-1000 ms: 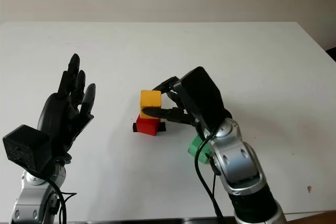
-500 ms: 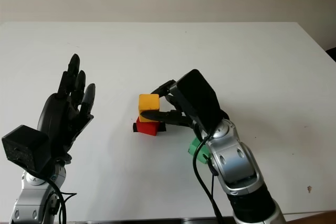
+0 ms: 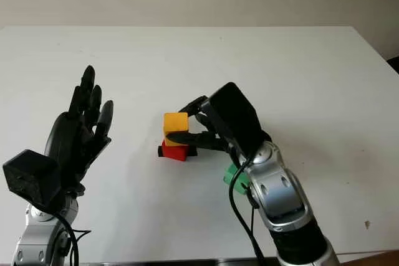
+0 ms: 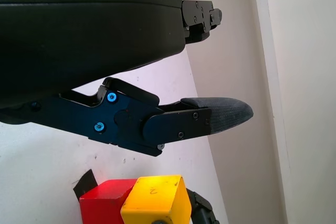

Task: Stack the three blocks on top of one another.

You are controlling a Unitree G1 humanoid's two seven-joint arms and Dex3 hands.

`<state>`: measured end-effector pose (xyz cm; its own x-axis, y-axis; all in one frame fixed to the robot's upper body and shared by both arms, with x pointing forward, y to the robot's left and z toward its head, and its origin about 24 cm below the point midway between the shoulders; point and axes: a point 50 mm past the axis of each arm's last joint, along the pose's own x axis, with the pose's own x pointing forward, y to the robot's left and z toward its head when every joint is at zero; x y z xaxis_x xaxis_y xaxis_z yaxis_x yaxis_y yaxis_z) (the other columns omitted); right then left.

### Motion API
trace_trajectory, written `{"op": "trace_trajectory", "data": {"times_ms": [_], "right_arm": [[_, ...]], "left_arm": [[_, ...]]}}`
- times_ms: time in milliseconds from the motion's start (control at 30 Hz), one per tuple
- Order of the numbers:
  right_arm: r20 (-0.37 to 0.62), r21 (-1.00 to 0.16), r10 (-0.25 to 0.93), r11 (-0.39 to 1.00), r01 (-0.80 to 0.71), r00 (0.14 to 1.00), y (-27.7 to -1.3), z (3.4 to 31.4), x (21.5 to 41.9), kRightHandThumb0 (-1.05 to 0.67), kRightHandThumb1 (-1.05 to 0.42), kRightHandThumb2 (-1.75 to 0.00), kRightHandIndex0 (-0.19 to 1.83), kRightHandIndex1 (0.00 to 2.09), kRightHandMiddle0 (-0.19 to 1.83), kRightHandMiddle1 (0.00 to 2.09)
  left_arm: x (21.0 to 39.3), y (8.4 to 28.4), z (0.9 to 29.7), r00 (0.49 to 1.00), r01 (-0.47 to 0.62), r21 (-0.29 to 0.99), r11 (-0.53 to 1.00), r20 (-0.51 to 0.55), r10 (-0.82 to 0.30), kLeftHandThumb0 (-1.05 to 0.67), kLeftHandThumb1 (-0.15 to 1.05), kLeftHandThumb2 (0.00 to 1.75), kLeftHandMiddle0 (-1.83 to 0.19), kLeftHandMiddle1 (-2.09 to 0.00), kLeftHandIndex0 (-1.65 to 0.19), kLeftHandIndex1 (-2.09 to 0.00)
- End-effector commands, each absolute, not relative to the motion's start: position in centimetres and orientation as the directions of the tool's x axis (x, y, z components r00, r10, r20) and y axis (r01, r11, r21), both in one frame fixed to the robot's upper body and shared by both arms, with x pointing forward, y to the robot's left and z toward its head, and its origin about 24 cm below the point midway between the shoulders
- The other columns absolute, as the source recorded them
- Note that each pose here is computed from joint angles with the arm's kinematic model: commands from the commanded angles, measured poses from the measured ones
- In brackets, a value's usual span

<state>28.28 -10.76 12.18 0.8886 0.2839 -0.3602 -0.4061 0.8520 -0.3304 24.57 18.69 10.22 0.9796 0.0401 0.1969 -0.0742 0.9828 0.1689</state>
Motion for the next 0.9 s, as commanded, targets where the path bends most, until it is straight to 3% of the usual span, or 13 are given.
{"op": "trace_trajectory", "data": {"times_ms": [0,600,700,767,867], "right_arm": [[-0.344,-0.337,0.290,0.850,-0.406,0.893,-10.78,12.54,28.39,-0.40,-1.02,-0.05,0.20,0.05,0.14,1.59],[-0.346,-0.352,0.305,0.835,-0.424,0.888,-10.86,12.35,28.50,-0.41,-1.00,-0.05,0.20,0.05,0.17,1.54],[-0.350,-0.365,0.317,0.820,-0.440,0.882,-10.93,12.32,28.59,-0.44,-0.97,-0.05,0.17,0.04,0.09,1.26],[-0.344,-0.386,0.338,0.800,-0.460,0.876,-11.03,12.32,28.61,-0.49,-0.94,-0.05,0.07,0.04,0.06,0.81],[-0.312,-0.447,0.382,0.749,-0.489,0.870,-11.23,12.37,28.56,-0.56,-0.92,-0.05,0.00,0.04,0.04,0.43]], "left_arm": [[24.37,18.54,10.61,0.976,-0.076,0.168,0.983,0.217,0.038,-0.66,1.05,0.53,0.09,-0.06,0.08,-0.06],[24.33,18.61,10.60,0.976,-0.079,0.166,0.983,0.216,0.042,-0.66,1.05,0.53,0.09,-0.05,0.08,-0.06],[24.35,18.59,10.61,0.976,-0.077,0.159,0.984,0.214,0.042,-0.65,1.05,0.53,0.09,-0.05,0.08,-0.06],[24.36,18.59,10.61,0.976,-0.077,0.162,0.984,0.214,0.042,-0.66,1.05,0.52,0.09,-0.05,0.08,-0.05],[24.43,18.60,10.62,0.976,-0.078,0.164,0.983,0.213,0.042,-0.66,1.05,0.52,0.09,-0.05,0.08,-0.05]]}}
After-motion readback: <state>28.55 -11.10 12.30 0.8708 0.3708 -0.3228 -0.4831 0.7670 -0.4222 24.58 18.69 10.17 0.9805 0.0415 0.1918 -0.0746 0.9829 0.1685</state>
